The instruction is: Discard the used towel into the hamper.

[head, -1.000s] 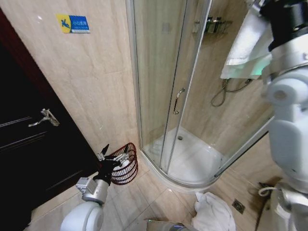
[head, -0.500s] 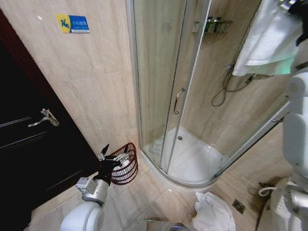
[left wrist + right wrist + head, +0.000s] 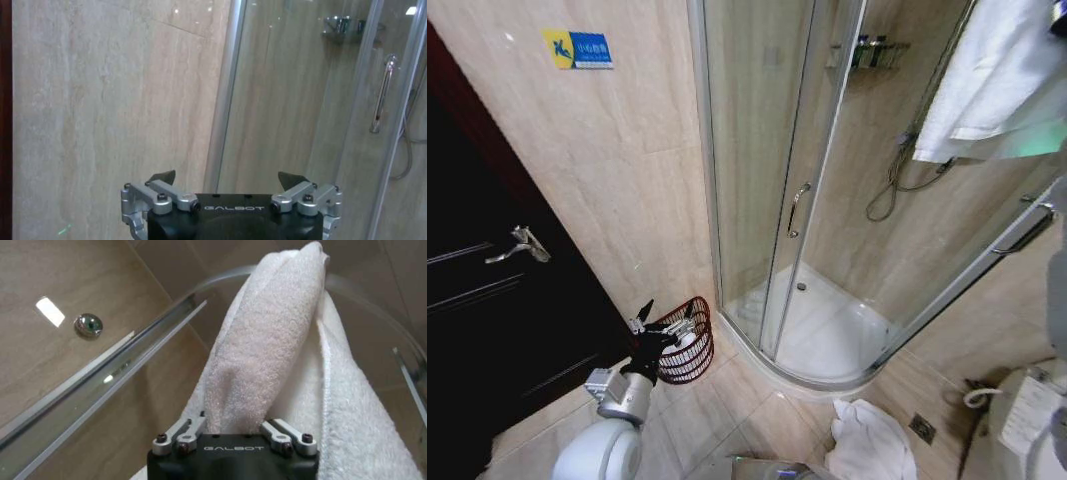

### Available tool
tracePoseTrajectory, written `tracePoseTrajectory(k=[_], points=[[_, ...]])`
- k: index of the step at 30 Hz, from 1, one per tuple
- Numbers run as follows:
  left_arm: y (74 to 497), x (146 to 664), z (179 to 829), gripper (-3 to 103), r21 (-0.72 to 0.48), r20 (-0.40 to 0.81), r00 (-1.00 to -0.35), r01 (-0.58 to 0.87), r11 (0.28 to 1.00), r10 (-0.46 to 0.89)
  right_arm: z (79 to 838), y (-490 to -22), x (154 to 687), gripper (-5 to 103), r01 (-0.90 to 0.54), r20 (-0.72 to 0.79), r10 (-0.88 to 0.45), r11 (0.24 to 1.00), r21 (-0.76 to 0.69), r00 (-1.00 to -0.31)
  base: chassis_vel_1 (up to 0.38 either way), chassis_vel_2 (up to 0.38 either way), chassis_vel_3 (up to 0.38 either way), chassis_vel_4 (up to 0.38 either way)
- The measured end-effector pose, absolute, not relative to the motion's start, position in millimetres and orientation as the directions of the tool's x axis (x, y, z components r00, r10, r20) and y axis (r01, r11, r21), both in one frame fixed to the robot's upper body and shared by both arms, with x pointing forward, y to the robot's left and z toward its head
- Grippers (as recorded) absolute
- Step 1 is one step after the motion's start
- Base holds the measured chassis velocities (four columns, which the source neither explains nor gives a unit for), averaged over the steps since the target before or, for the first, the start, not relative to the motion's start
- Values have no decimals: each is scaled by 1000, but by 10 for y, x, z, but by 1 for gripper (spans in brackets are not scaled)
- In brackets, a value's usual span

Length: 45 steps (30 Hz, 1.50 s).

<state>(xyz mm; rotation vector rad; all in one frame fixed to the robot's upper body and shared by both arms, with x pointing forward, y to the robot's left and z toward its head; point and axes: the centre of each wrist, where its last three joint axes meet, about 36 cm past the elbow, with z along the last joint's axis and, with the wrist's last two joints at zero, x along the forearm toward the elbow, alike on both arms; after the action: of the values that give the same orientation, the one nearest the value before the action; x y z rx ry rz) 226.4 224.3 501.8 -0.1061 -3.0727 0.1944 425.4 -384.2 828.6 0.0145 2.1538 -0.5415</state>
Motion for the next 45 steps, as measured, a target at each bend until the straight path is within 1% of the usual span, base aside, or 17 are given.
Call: tracePoseTrajectory(k=[2, 3, 5, 6, 10, 18, 21, 23, 25, 26, 28, 33, 36, 39, 45], points=[[2243, 2264, 5019, 100, -128, 56, -996, 65, 990, 73, 8298, -3850, 4230, 23, 206, -775, -187, 903, -377, -603, 0, 0, 0, 0], [2243, 2264, 5019, 100, -128, 56, -996, 65, 990, 73, 8298, -3847, 4204, 10, 195, -774, -193, 905, -378, -603, 0, 0, 0, 0], [2243, 2264, 5018, 100, -128, 56, -996, 65, 990, 73, 8289, -3834, 4183, 10, 178, -772, -200, 910, -375, -603, 0, 0, 0, 0], [2243, 2264, 5019, 100, -128, 56, -996, 65, 990, 73, 8274, -3820, 4166, 7, 155, -769, -207, 916, -369, -605, 0, 0, 0, 0], [2243, 2264, 5018, 100, -128, 56, -996, 65, 990, 73, 8232, -3809, 4120, 7, 111, -763, -219, 928, -355, -607, 0, 0, 0, 0], [2243, 2264, 5019, 100, -128, 56, -996, 65, 990, 72, 8201, -3919, 3965, 7, 112, -794, -217, 935, -336, -568, 0, 0, 0, 0], [2243, 2264, 5019, 100, -128, 56, -996, 65, 990, 73, 8047, -3968, 3836, 7, 124, -805, -195, 941, -314, -560, 0, 0, 0, 0], [2243, 2264, 5019, 100, -128, 56, -996, 65, 990, 73, 7861, -4026, 3733, 7, 162, -814, -176, 936, -313, -553, 0, 0, 0, 0], [2243, 2264, 5018, 100, -128, 56, -996, 65, 990, 73, 7472, -4059, 3562, 7, 190, -799, -171, 923, -335, -577, 0, 0, 0, 0], [2243, 2264, 5018, 100, -128, 56, -996, 65, 990, 73, 7472, -4059, 3562, 7, 190, -799, -171, 923, -335, -577, 0, 0, 0, 0], [2242, 2264, 5019, 100, -128, 56, -996, 65, 990, 72, 7233, -4034, 3414, 7, 188, -790, -162, 925, -330, -591, 0, 0, 0, 0], [2243, 2264, 5018, 100, -128, 56, -996, 65, 990, 72, 6675, -3927, 3079, 7, 177, -773, -110, 944, -277, -624, 0, 0, 0, 0], [2243, 2264, 5018, 100, -128, 56, -996, 65, 990, 72, 6466, -3865, 3007, 7, 170, -764, -81, 955, -243, -640, 0, 0, 0, 0], [2243, 2264, 5018, 100, -128, 57, -996, 65, 990, 73, 6030, -3737, 2944, 7, 171, -739, -46, 962, -215, -672, 0, 0, 0, 0], [2243, 2264, 5018, 100, -128, 56, -996, 65, 990, 72, 5605, -3550, 2904, 7, 179, -727, -18, 965, -192, -686, 0, 0, 0, 0]])
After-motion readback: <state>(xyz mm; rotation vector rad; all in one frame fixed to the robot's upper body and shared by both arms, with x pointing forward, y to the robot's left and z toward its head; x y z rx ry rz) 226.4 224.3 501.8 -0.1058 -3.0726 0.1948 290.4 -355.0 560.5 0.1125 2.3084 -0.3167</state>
